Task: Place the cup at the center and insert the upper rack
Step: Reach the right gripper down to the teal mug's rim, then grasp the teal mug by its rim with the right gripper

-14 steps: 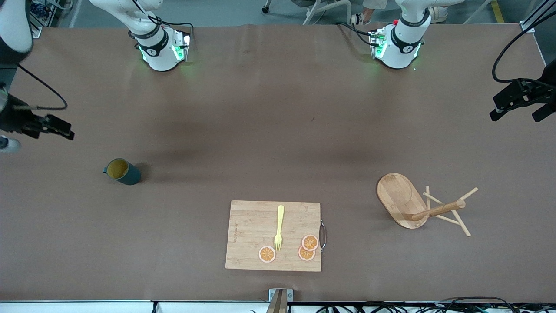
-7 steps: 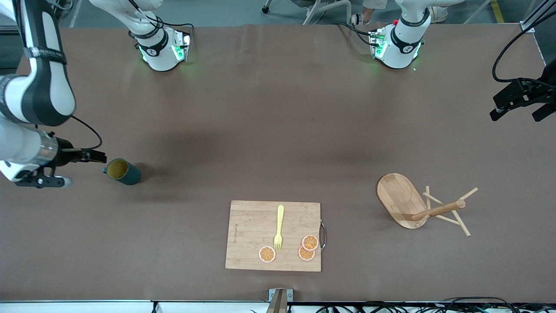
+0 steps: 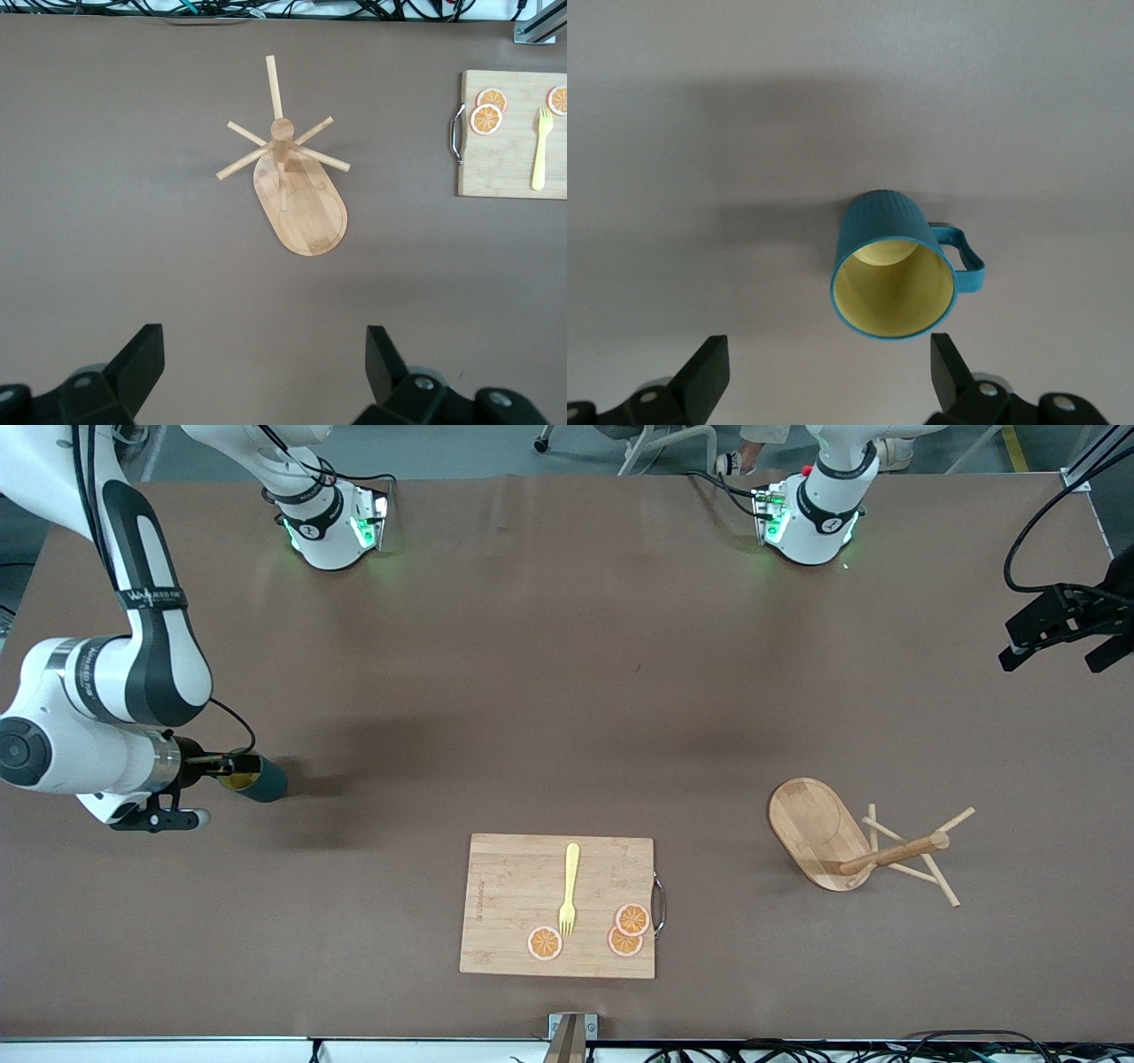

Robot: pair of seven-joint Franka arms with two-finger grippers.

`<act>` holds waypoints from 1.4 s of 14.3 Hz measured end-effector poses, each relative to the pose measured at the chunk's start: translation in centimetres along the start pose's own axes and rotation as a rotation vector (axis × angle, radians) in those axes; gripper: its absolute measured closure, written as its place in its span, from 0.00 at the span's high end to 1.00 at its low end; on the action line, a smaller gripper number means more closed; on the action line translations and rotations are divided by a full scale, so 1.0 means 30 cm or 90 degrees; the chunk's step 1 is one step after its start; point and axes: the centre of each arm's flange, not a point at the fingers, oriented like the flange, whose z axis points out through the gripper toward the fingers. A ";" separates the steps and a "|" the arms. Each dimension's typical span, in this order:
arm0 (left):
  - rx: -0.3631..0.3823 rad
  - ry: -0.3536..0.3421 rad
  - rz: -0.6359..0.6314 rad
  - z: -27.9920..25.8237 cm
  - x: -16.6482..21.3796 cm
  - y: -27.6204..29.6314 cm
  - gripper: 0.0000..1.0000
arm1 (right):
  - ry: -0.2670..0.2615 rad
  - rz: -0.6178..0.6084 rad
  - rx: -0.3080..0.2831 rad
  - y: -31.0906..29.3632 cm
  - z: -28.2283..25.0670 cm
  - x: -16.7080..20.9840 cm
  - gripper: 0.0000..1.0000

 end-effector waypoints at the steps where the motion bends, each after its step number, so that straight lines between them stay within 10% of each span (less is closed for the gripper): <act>1: 0.000 0.000 0.000 0.000 0.000 0.000 1.00 | 0.000 0.001 0.000 0.004 0.028 0.013 1.00; 17: 0.000 0.000 0.000 0.000 0.000 0.000 1.00 | -0.030 -0.008 -0.002 -0.026 0.286 0.069 0.84; 20: 0.000 0.000 0.000 0.000 0.000 0.000 1.00 | -0.031 -0.008 -0.002 -0.026 0.288 0.069 0.52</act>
